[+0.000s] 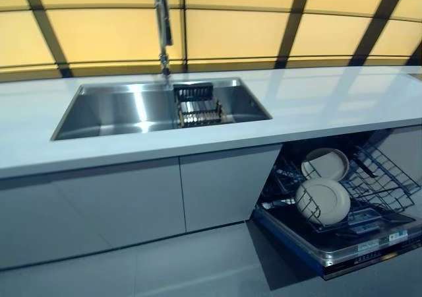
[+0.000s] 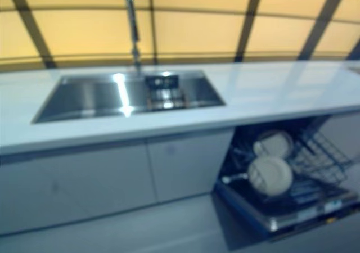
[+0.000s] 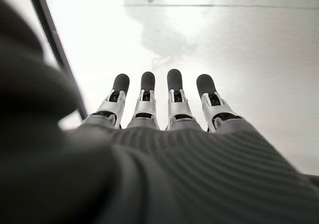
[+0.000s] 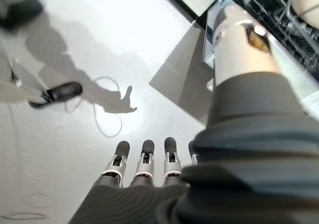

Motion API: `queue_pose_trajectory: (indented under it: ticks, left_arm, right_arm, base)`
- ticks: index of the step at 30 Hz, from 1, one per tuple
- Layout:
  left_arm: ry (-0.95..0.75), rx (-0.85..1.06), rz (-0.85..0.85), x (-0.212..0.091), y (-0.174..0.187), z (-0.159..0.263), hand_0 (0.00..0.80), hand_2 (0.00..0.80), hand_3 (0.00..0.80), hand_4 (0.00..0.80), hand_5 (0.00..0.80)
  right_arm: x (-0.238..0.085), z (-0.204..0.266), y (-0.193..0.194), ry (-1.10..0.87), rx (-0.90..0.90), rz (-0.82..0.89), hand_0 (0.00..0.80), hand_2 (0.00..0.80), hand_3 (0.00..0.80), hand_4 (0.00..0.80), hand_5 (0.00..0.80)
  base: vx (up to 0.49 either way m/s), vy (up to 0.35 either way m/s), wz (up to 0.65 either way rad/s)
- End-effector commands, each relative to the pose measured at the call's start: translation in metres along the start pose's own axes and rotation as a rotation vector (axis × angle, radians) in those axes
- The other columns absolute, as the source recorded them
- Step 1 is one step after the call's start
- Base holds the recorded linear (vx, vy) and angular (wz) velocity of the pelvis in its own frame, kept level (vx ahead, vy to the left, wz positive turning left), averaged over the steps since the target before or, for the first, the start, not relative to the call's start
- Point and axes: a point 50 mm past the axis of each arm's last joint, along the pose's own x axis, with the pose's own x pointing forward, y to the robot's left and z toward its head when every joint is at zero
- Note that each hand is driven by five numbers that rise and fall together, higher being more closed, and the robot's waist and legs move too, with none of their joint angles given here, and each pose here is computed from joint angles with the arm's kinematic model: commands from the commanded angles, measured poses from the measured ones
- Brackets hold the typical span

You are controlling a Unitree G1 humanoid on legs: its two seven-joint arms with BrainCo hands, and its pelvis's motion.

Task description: Take plates into dishwasher

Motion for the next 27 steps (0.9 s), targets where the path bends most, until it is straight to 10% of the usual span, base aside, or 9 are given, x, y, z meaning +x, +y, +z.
queue_pose_trajectory:
  ticks: [1,27]
  left_arm:
    - [-0.045,0.011,-0.022,0.000,-0.008,0.012,0.000,0.000,0.000,0.000,0.000]
    - [-0.118,-0.183,-0.065,0.001,-0.013,0.053,0.000,0.000,0.000,0.000,0.000]
  right_arm:
    - [-0.002,0.025,0.012,-0.093,0.060,0.000,0.000,0.000,0.000,0.000,0.000]
    - [0.008,0.009,0.017,-0.159,0.117,-0.060,0.000,0.000,0.000,0.000,0.000]
  base:
    - [-0.180,-0.016,0.10]
    - [-0.109,-0.210,0.09]
